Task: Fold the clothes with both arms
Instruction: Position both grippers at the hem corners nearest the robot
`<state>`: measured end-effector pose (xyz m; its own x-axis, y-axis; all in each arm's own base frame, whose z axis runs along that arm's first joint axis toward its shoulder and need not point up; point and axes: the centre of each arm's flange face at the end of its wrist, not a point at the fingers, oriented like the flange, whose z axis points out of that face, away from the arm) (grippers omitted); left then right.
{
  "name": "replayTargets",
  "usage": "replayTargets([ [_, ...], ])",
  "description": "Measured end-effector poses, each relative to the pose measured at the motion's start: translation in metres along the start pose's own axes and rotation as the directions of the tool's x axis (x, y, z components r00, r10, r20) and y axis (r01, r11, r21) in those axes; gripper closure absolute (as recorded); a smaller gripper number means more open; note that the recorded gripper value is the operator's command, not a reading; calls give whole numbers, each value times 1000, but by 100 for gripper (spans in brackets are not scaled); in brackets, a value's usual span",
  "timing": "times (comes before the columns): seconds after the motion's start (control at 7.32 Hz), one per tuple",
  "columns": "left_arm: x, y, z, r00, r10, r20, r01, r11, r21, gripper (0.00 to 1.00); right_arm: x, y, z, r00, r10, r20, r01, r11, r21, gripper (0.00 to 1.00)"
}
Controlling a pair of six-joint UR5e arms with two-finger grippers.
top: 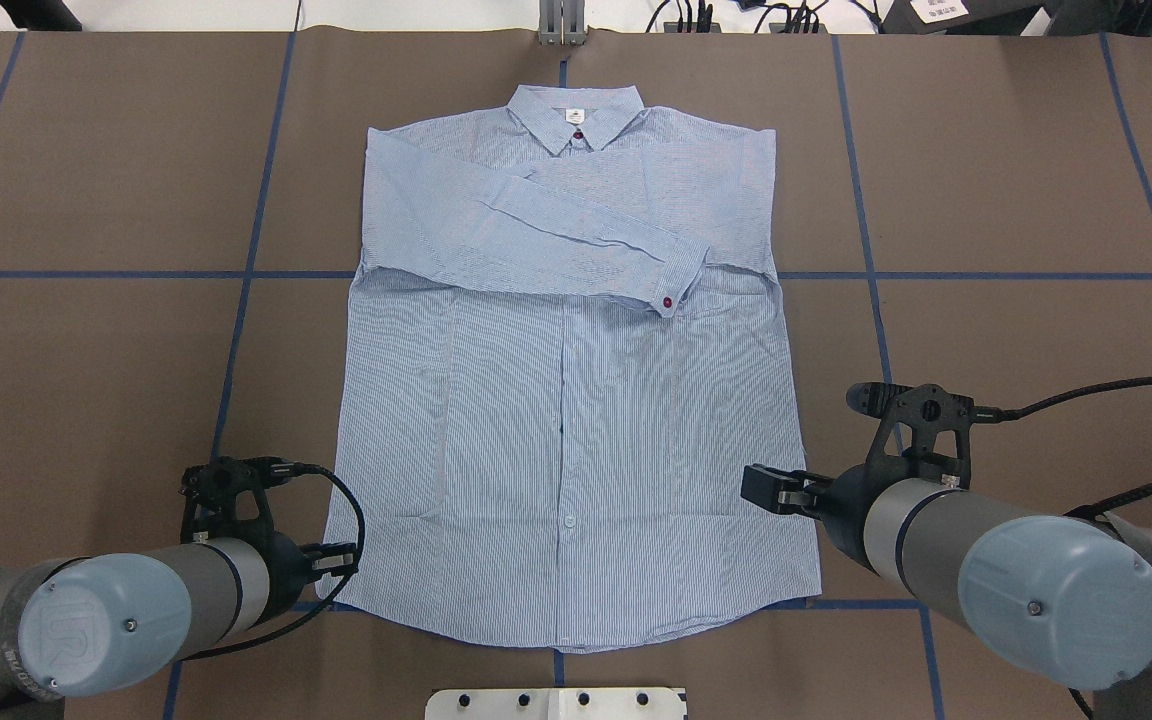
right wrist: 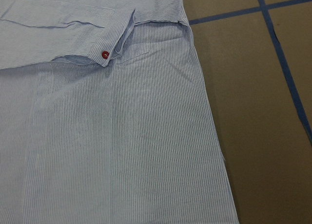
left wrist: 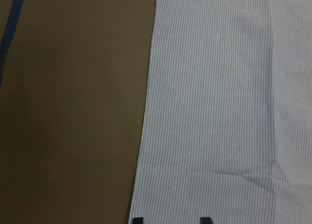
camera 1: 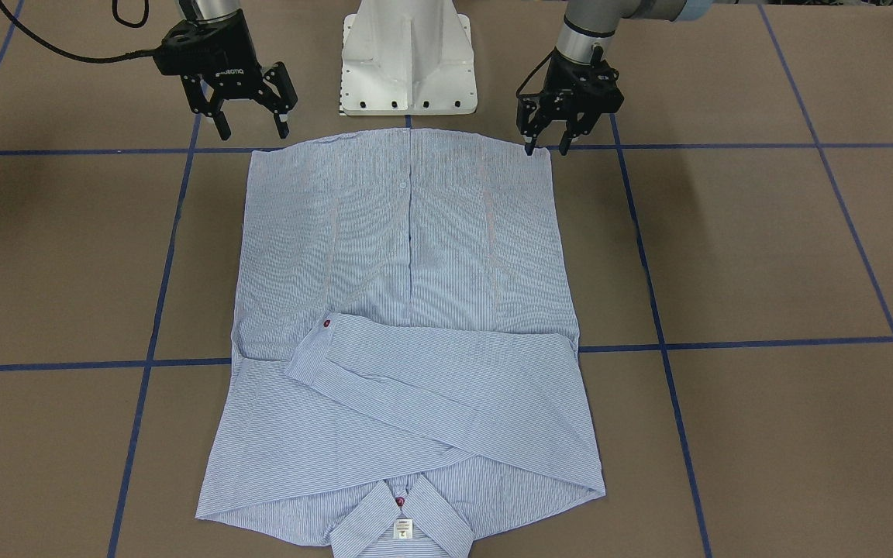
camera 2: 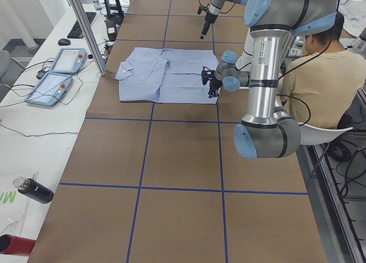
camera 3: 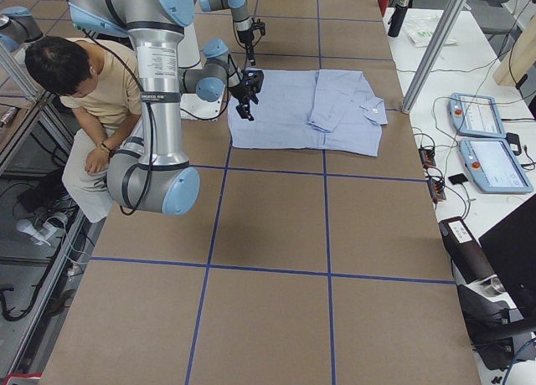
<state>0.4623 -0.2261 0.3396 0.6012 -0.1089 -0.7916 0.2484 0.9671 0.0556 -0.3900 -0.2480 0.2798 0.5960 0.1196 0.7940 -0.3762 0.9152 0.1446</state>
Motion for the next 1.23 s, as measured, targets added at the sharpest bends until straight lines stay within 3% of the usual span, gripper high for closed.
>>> replayTargets([
  [1.23,-8,18,24,999,22,45,-20,999,-31,68,0,1,0,1000,-1,0,1,1000,1,0],
])
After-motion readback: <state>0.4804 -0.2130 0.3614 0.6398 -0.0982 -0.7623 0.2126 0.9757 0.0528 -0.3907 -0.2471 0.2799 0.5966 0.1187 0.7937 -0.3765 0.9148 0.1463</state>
